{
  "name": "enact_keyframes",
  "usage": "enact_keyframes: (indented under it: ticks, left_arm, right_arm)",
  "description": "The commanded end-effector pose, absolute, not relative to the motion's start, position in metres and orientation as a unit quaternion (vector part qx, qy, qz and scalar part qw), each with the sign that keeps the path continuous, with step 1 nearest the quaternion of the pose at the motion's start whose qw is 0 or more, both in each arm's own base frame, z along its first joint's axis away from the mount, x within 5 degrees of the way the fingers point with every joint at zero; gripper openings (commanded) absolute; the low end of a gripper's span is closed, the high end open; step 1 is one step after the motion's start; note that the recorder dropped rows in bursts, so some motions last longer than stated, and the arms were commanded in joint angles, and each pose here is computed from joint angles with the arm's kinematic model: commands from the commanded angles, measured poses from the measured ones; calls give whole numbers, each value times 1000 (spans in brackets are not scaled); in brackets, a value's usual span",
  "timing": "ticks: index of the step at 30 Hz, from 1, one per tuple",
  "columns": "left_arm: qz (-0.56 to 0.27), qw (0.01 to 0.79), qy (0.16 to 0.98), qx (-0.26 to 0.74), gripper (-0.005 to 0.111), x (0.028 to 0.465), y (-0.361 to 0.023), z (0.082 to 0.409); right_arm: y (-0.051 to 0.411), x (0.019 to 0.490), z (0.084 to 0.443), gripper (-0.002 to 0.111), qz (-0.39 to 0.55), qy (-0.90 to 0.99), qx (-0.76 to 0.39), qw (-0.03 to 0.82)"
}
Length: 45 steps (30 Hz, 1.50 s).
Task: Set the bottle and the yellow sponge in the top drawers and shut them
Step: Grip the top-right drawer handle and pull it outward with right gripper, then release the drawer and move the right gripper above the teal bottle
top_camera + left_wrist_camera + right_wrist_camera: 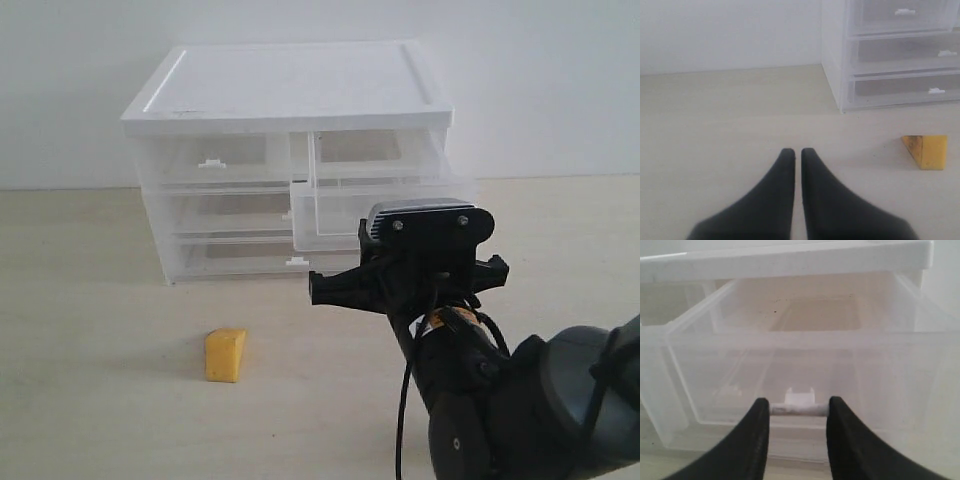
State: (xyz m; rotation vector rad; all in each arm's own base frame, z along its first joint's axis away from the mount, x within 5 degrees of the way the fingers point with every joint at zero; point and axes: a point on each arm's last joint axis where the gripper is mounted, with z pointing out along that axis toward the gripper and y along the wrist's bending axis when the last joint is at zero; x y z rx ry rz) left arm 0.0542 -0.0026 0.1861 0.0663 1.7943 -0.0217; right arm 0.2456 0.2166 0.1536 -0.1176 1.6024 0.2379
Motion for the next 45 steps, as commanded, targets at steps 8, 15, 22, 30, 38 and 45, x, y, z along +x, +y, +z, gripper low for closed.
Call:
enact_keyframes:
  ticks: [8, 15, 22, 30, 38, 45]
  left_arm:
    - [-16, 626, 779, 29, 4, 54, -3, 186]
    - [-16, 626, 779, 29, 4, 54, -3, 186]
    - [-16, 626, 779, 29, 4, 54, -3, 186]
    - [-16, 626, 779, 29, 4, 54, -3, 186]
    - [-16, 626, 779, 29, 4, 54, -3, 186]
    - [-16, 626, 779, 29, 4, 54, -3, 186]
  right_arm:
    - [221, 235, 155, 0, 97, 722, -42, 684]
    - [221, 234, 155, 46, 98, 722, -42, 683]
    - [220, 233, 151, 78, 82, 743, -52, 662]
    - [226, 221, 157, 78, 98, 816, -137, 553]
    - [229, 189, 174, 24, 105, 824, -361, 425]
    - [199, 177, 194, 0, 225, 811, -486, 235]
